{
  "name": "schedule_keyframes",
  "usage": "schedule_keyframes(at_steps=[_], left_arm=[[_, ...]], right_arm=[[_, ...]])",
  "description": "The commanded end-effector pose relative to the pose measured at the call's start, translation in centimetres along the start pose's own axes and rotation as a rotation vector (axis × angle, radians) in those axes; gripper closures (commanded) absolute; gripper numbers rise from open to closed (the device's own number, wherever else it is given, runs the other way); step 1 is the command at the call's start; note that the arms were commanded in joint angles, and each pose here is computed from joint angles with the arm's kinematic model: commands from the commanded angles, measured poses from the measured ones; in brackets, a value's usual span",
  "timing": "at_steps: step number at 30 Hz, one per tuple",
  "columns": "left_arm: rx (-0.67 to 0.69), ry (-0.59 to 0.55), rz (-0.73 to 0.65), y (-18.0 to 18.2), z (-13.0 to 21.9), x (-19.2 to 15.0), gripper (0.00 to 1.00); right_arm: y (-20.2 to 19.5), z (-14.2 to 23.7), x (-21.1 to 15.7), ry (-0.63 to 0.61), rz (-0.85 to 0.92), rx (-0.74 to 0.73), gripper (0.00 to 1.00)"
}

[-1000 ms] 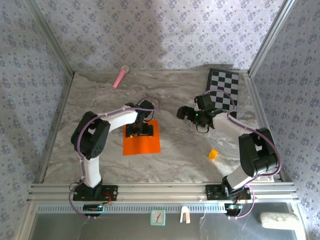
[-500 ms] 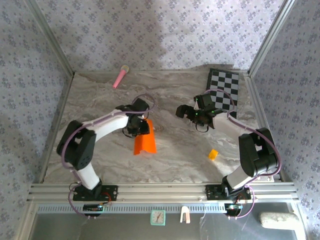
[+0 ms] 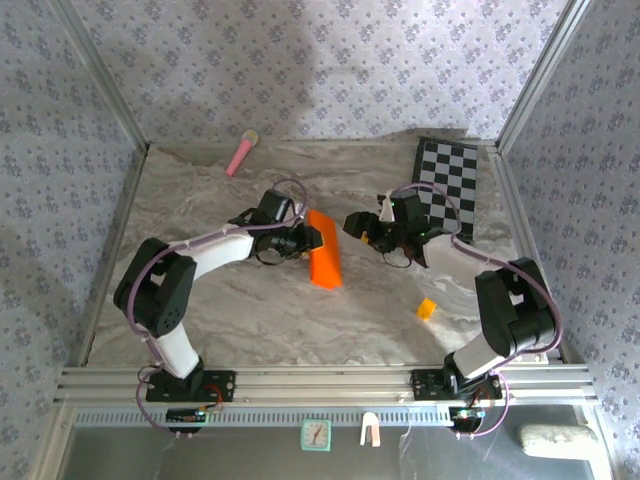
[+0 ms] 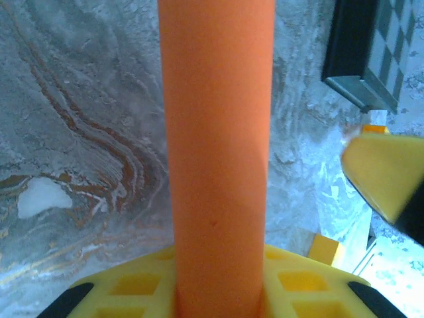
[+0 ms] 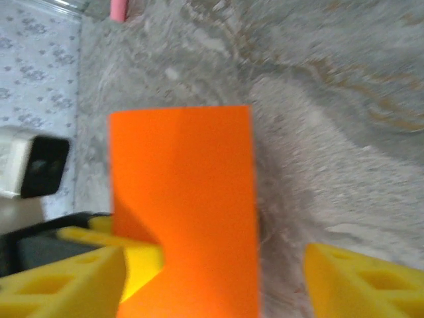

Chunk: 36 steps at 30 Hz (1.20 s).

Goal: Fold a paper plane with a square sheet of paper (pick it up from the middle)
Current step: First fold the square sheet of paper in half at the center of the table, then hold the square sheet of paper at the center of the table.

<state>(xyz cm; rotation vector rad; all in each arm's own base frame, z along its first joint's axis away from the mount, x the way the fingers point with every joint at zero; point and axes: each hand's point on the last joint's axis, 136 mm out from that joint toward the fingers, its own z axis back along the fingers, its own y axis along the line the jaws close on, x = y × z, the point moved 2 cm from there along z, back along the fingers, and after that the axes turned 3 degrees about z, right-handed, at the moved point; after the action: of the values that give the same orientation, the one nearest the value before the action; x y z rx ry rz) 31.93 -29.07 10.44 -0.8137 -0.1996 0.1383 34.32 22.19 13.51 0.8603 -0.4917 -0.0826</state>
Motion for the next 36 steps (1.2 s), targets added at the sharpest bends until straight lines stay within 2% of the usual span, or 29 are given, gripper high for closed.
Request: schedule_keyframes(at_steps=[1, 7, 14, 26, 29, 36], left_arm=[[-0.013, -0.003, 0.029, 1.1, -0.8, 0.3, 0.73], [0.063, -0.003, 0.067, 4.4, -1.3, -0.1, 0.74], [0.133, 0.009, 0.066, 6.2, -1.5, -0.6, 0.75], [0.189, 0.015, 0.058, 7.1, -1.5, -0.5, 0.72], [0.230, 0.006, 0.063, 7.3, -0.8, -0.5, 0.66], [0.336, -0.031, 0.080, 7.6, 1.6, -0.6, 0.44]], right_arm=[[0.2, -1.7, -2.3, 0.088, -0.020, 0.045, 0.43], [-1.1, -4.4, -5.0, 0.200, -0.041, 0.001, 0.68], [-1.0, -7.2, -7.3, 0.310, -0.006, -0.058, 0.84], [-3.2, -9.4, -9.8, 0.405, -0.017, -0.213, 0.90], [-3.7, -9.5, -10.2, 0.418, -0.024, -0.239, 0.90], [-3.3, -9.7, -10.1, 0.407, -0.050, -0.232, 0.90]])
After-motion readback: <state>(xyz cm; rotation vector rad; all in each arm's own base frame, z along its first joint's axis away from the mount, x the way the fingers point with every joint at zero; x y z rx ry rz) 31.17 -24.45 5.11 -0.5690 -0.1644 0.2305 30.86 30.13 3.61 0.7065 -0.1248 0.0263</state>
